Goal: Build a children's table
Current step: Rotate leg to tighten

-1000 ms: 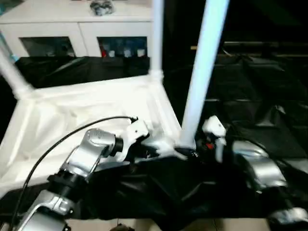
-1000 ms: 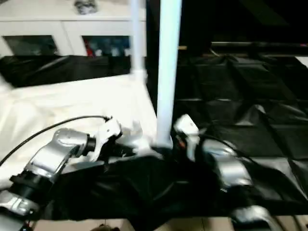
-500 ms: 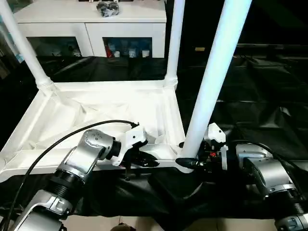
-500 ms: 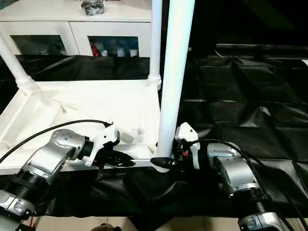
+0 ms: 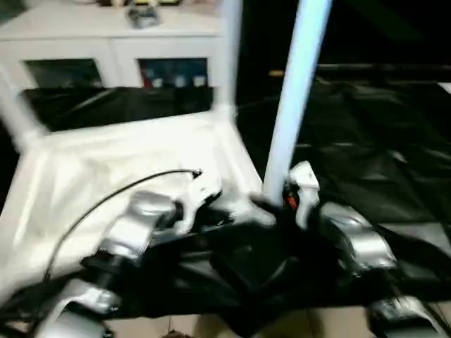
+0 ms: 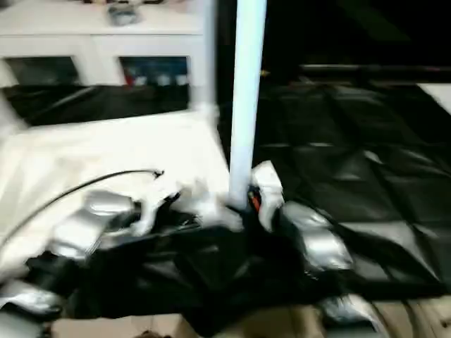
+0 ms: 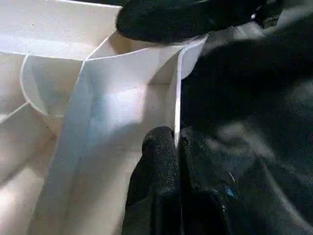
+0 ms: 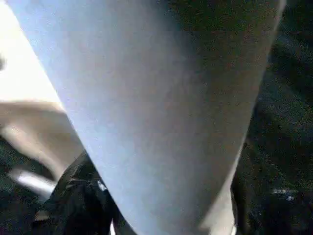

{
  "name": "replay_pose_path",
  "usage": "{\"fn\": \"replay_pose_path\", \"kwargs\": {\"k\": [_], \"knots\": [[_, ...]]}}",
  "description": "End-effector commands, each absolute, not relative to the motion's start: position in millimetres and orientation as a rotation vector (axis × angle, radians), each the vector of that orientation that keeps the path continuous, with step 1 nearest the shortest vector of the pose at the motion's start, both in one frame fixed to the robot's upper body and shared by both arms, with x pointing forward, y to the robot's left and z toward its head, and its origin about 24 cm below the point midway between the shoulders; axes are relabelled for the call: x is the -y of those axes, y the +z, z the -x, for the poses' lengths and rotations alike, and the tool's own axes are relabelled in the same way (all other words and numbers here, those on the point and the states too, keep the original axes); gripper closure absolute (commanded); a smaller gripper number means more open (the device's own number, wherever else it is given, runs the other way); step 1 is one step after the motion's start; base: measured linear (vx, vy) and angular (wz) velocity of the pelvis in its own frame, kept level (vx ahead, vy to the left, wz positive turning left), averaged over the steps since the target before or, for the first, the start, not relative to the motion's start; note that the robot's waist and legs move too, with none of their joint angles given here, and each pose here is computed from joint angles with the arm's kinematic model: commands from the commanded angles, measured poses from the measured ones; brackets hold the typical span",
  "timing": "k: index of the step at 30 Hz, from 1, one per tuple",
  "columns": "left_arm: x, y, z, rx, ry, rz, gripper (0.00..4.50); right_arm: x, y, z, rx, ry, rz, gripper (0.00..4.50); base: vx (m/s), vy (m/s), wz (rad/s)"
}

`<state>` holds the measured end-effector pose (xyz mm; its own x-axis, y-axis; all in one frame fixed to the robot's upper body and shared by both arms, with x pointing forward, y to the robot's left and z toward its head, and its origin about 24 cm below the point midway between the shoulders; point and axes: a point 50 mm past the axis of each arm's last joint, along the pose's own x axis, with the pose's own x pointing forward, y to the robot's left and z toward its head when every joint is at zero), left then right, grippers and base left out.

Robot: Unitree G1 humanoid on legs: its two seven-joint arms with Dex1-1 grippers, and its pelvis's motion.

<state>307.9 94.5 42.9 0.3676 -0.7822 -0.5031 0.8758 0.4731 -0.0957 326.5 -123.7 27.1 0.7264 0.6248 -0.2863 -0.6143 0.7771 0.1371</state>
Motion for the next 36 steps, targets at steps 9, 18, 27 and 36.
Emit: {"fn": "replay_pose_path", "kwargs": {"k": [9, 18, 27, 36], "knots": [[-61.8, 71.5, -309.1, -0.358, -1.146, -0.206, 4.5, 80.3, 5.4, -319.1, -0.419, 0.76, -0.084, 1.3, 0.0, 0.0, 0.0], [-67.9, 71.4, -302.1, -0.36, -1.219, -0.242, 4.5, 133.0, 31.7, -303.8, -0.273, 1.009, 0.124, 1.08, 0.007, -0.001, 0.01], [-74.2, 68.9, -299.1, -0.375, -1.266, -0.262, 4.5, 191.2, 54.0, -283.3, -0.294, 1.102, 0.155, 1.08, 0.007, -0.002, 0.01], [-78.1, 68.5, -294.5, -0.379, -1.322, -0.273, 4.5, 192.5, 62.3, -283.7, -0.261, 1.105, 0.184, 1.08, 0.0, 0.0, 0.0]]}}
